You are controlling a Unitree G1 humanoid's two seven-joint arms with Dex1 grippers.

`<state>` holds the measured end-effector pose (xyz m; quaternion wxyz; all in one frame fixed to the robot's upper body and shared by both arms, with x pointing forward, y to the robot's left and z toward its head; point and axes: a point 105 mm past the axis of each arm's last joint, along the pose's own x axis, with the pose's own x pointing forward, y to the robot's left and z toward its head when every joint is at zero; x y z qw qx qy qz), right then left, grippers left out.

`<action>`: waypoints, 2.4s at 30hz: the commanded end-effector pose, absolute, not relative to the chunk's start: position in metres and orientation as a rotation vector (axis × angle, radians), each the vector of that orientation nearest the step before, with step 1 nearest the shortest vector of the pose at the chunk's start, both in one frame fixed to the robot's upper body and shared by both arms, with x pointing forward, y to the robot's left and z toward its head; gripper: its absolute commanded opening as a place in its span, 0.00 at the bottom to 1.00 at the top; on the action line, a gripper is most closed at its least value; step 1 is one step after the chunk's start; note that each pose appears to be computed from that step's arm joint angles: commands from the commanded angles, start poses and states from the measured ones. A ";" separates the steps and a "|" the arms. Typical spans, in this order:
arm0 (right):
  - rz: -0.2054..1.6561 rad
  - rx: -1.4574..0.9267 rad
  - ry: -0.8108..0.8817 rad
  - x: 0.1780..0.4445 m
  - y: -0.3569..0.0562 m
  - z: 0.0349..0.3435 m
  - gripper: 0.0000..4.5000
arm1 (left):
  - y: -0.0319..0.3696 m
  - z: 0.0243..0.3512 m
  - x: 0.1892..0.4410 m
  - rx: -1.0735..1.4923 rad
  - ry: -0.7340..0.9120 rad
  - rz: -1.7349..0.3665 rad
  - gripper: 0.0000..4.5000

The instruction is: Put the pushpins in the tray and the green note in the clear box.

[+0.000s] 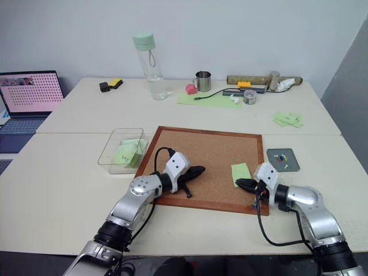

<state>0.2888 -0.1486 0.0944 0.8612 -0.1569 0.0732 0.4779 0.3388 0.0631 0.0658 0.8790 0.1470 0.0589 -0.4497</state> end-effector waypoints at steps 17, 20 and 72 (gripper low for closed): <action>0.995 -0.803 -0.256 0.305 -0.131 0.166 0.00 | 0.078 0.144 0.306 -0.365 0.153 -1.037 0.39; 0.997 -0.882 -0.337 0.306 -0.125 0.175 0.00 | 0.072 0.147 0.305 -0.453 0.169 -1.055 0.52; 1.034 -0.821 -0.444 0.287 -0.112 0.191 0.00 | 0.023 0.135 0.342 -0.456 0.123 -0.933 0.00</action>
